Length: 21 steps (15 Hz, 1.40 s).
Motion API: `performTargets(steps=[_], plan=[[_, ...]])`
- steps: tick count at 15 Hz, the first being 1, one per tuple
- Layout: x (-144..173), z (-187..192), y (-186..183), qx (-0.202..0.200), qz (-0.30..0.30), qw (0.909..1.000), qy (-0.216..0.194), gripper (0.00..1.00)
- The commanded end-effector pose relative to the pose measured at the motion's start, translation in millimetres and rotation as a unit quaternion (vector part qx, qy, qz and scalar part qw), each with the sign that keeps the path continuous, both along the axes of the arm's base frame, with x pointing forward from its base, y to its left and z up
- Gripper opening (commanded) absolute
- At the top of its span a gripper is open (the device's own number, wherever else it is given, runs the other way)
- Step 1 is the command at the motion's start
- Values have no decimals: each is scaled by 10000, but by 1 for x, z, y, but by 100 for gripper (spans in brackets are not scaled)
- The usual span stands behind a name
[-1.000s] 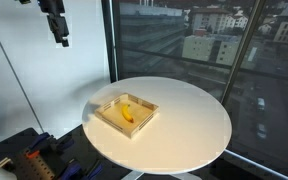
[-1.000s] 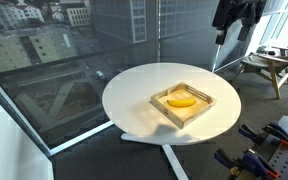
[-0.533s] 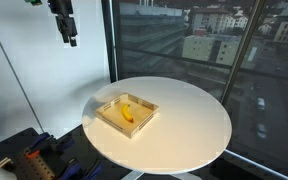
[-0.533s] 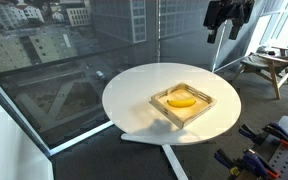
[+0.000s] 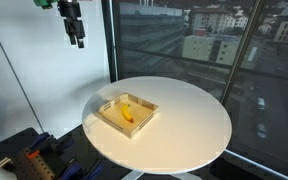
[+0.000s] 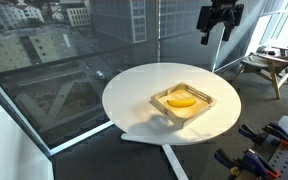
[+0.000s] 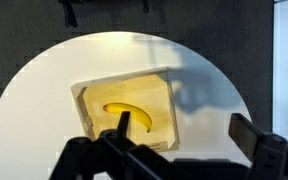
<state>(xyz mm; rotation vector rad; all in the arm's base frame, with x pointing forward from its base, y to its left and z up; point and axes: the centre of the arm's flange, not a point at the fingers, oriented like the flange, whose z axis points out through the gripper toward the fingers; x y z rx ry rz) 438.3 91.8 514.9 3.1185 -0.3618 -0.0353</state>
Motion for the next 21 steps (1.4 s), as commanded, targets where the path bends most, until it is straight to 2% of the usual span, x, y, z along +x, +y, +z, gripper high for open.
performTargets(steps=[1,9,21], plan=[[21,2,-10,22,55,9998,-169,100],[47,-7,-33,114,69,9988,-474,100],[73,-41,-53,126,58,9994,-319,100]])
